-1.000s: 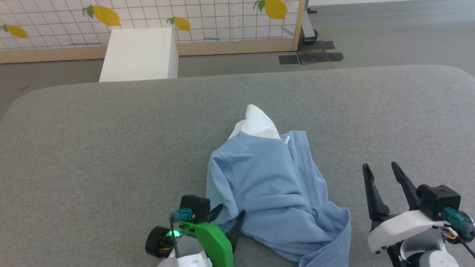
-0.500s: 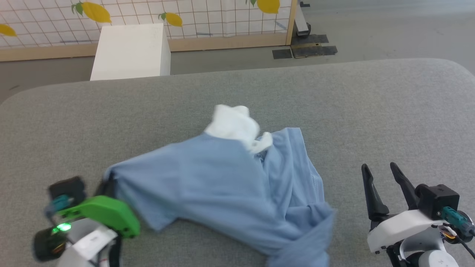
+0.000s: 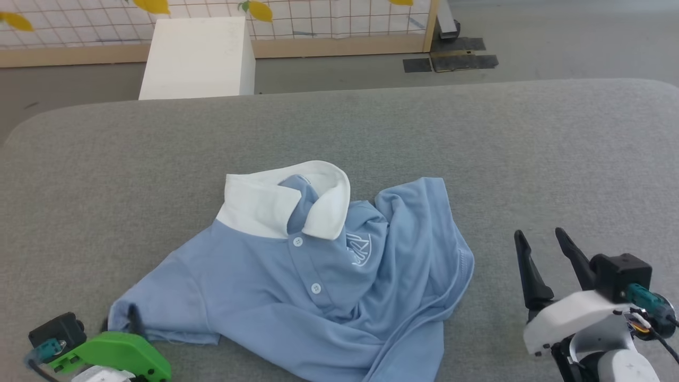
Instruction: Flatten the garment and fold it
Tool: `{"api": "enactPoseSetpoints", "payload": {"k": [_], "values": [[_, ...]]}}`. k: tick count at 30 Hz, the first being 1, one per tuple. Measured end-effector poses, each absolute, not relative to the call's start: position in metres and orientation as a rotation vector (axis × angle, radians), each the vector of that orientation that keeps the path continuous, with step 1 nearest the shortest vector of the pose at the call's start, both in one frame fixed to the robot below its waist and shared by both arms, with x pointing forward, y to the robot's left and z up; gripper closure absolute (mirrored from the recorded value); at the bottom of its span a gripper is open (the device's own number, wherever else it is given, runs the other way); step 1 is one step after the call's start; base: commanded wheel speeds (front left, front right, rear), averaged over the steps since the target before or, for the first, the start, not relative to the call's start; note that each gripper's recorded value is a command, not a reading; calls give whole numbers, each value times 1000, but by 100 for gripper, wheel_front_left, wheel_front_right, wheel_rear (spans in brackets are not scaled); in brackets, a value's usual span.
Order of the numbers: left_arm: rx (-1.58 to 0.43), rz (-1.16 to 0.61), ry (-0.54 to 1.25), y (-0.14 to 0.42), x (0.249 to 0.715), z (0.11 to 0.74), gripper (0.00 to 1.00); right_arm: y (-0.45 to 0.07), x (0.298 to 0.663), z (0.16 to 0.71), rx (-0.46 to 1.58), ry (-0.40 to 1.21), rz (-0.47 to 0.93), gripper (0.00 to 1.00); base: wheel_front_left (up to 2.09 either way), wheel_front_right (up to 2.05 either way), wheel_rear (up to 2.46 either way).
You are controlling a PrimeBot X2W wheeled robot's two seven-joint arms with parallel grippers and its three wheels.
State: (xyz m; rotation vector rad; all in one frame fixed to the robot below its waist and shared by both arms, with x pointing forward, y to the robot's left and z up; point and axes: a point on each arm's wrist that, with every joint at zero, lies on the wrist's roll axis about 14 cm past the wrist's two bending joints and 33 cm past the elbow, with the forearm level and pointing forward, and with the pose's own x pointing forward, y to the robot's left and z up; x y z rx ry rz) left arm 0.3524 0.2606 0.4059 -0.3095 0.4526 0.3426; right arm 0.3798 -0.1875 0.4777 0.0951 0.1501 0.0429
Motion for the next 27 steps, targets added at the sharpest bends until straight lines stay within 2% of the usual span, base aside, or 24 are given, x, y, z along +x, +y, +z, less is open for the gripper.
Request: {"api": "enactPoseSetpoints", "payload": {"k": [6, 12, 19, 27], "values": [[-245, 260, 121, 250, 373, 461, 0, -146, 405, 491, 39, 139, 172, 0, 0, 0, 0], [-232, 194, -43, 228, 387, 494, 0, -76, 437, 497, -12, 170, 374, 0, 0, 0, 0], [-219, 177, -105, 224, 392, 511, 0, -28, 450, 440, -165, 455, 549, 0, 0, 0, 0], [-212, 219, -87, 237, 391, 503, 0, -12, 451, 381, -346, 777, 654, 0, 0, 0, 0]]}}
